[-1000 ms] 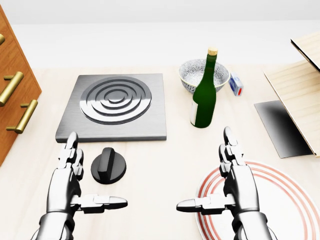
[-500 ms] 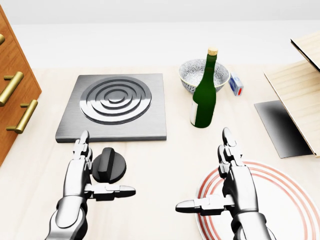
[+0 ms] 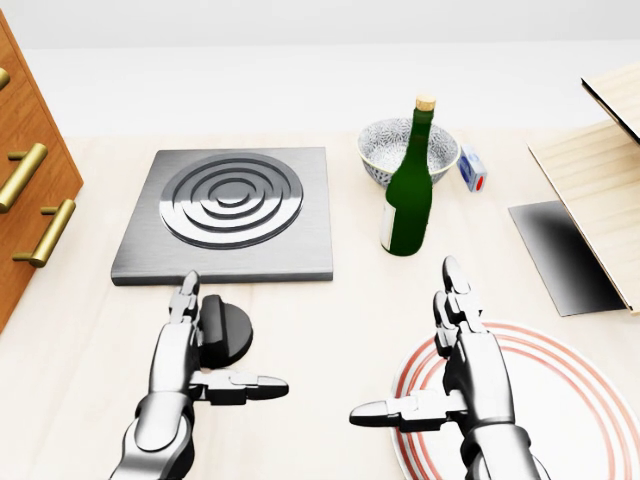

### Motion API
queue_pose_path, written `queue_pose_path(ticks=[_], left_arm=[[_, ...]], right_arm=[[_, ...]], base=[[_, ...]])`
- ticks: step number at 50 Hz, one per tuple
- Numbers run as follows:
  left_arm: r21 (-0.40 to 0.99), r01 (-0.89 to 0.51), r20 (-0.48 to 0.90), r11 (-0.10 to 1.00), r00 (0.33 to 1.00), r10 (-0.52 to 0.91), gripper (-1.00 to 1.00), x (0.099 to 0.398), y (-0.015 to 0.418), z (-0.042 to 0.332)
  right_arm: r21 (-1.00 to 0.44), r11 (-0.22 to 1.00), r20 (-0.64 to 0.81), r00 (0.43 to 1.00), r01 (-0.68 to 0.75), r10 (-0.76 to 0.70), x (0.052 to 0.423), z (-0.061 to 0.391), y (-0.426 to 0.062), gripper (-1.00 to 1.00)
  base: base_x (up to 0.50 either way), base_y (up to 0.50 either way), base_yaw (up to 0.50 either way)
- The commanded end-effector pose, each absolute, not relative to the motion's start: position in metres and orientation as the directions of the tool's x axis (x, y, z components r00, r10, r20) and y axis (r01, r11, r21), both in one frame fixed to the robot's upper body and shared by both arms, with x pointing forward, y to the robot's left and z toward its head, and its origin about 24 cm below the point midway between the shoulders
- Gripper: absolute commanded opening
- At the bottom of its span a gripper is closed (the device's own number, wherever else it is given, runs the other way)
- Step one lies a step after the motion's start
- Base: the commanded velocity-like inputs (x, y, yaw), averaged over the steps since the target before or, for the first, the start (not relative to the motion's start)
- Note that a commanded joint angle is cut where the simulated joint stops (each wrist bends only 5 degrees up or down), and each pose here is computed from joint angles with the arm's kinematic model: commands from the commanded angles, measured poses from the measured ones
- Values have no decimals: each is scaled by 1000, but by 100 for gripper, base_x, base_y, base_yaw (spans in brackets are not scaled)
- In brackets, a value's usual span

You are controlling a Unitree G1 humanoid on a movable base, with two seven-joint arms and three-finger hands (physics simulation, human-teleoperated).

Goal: Turn on the stove.

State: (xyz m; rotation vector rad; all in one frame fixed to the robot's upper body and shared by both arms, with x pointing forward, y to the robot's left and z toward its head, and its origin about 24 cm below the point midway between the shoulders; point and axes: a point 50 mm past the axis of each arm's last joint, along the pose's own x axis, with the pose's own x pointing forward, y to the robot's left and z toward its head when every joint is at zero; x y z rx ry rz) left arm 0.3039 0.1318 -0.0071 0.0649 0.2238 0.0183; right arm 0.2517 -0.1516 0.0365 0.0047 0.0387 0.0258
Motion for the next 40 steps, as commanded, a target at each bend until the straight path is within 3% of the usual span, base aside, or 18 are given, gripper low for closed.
queue_pose_path(ticks=[1, 11, 40], left_arm=[[59, 63, -175, 996, 983, -52, 100, 294, 109, -1], [45, 156, -133, 987, 980, -149, 100, 269, 78, 3], [18, 268, -98, 963, 959, -265, 100, 261, 27, 21]], right_arm=[[4, 1000, -42, 999, -28, 28, 252, 36, -151, 100], [1, 1000, -41, 999, -30, 30, 252, 36, -151, 100], [-3, 999, -33, 999, -34, 34, 252, 38, -151, 100]], base=[[0, 0, 0], [0, 0, 0], [0, 0, 0]])
